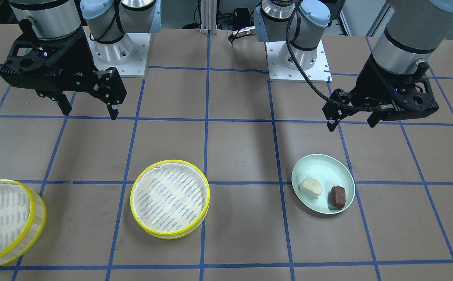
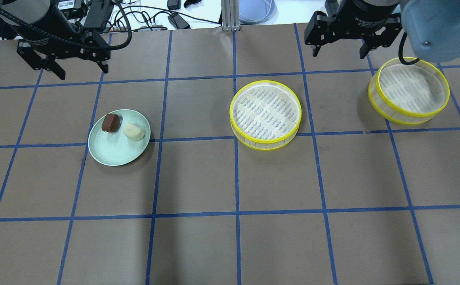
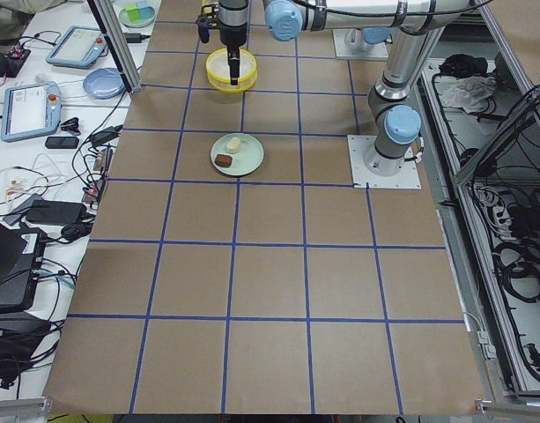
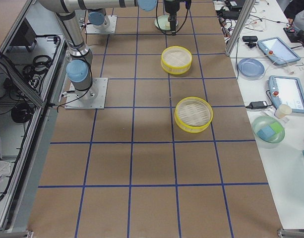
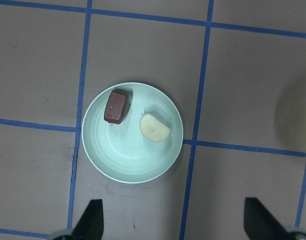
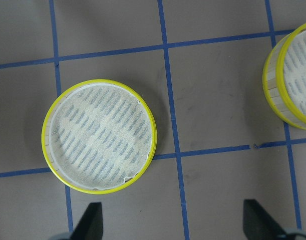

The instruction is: Stack buns with steamer

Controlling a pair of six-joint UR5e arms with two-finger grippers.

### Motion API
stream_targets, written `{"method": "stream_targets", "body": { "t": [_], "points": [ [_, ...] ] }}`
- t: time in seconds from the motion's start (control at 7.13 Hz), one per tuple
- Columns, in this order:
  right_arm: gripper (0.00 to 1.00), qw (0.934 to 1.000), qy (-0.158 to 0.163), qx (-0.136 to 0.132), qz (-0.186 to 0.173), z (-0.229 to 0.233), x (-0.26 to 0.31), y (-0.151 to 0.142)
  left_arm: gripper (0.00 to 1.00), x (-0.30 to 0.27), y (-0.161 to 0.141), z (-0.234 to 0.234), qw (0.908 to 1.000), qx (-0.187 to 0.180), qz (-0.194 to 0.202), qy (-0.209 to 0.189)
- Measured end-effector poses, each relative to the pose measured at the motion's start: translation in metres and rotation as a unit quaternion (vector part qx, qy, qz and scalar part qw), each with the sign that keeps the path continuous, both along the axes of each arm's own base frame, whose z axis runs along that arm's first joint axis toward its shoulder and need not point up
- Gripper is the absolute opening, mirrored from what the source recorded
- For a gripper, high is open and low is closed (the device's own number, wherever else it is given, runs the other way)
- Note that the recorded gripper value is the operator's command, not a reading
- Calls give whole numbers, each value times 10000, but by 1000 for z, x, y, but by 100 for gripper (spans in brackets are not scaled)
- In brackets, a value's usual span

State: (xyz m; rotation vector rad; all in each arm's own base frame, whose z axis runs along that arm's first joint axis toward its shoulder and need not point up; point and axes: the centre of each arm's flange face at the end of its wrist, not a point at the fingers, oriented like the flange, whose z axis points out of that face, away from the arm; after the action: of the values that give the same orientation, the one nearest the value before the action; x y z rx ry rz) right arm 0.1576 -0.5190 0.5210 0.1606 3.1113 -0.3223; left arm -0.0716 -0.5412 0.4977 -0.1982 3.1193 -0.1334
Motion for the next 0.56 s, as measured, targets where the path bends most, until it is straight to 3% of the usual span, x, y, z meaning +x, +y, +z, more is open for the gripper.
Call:
{"method": "stream_targets", "body": {
  "t": [0.56],
  "points": [
    [100, 9998, 178, -17, 10, 10, -5, 10, 100, 3, -1, -1, 10000, -8, 31, 18]
  ]
}}
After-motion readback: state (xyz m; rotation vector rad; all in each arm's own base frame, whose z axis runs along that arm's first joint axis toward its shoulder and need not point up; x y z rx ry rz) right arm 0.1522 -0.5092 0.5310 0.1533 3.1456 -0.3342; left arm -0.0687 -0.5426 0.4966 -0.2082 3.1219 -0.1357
